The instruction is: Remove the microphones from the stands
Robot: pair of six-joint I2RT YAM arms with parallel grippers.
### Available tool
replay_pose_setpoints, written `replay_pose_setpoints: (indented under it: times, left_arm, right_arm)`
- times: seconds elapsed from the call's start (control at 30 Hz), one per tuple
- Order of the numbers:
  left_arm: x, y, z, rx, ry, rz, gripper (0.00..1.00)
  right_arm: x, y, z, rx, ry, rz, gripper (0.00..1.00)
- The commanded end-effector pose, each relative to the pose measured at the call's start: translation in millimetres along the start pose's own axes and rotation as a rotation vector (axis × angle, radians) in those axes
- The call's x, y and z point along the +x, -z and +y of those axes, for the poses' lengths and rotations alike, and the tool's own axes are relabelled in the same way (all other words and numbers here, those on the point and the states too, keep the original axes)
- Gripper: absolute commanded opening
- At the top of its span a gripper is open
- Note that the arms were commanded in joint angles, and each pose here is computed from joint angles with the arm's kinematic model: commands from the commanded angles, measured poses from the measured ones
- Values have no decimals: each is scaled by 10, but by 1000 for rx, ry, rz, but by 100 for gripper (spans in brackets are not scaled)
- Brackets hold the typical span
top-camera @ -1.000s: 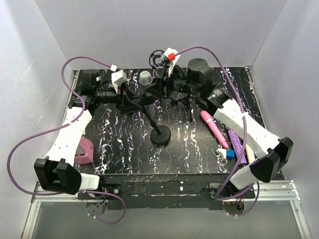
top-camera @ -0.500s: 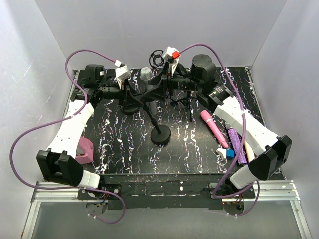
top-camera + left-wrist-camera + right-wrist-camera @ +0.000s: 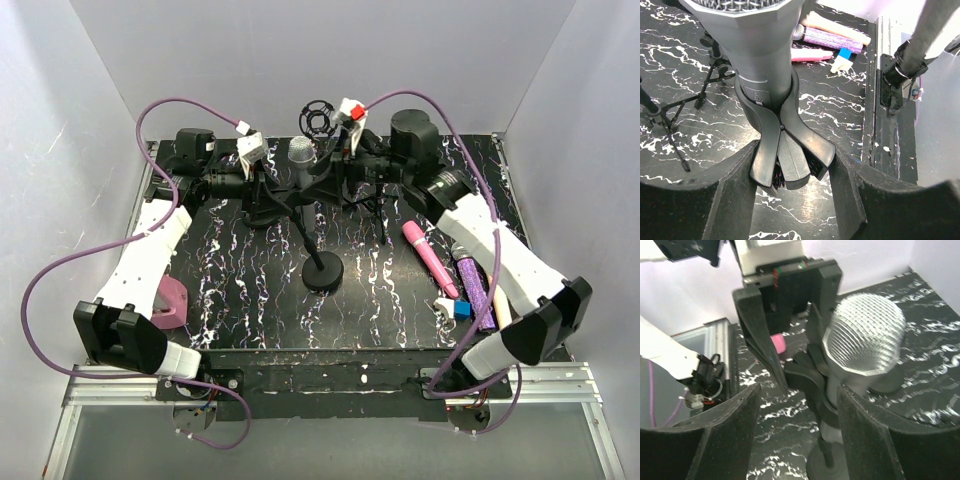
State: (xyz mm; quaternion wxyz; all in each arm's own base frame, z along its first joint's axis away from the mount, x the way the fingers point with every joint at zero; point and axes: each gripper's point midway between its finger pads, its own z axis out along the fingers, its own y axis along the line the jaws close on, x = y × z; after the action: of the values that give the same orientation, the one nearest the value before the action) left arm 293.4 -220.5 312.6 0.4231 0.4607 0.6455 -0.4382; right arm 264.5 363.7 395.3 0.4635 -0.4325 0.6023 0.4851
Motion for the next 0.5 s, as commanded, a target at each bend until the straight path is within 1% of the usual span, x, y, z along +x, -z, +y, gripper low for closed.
replay_pose_setpoints:
  times: [0.0,0.17,0.3,0.47]
  left_arm:
    - [-169,44,-126,9,-90,-12,0]
    - [-192,-31,-201,48,-119,6,0]
    - [-189,-70,-239,69,-118,22,0]
    - [-201,-62,-285,77,-138,37,0]
  right_arm:
    - [-93,325,2,91,82,-28,71]
    - [-158,223,-157,123,72,-49,74]
    - [-284,56,-179,53,80,-79,82]
    - [-319,-22,-172,9,86,-106,84]
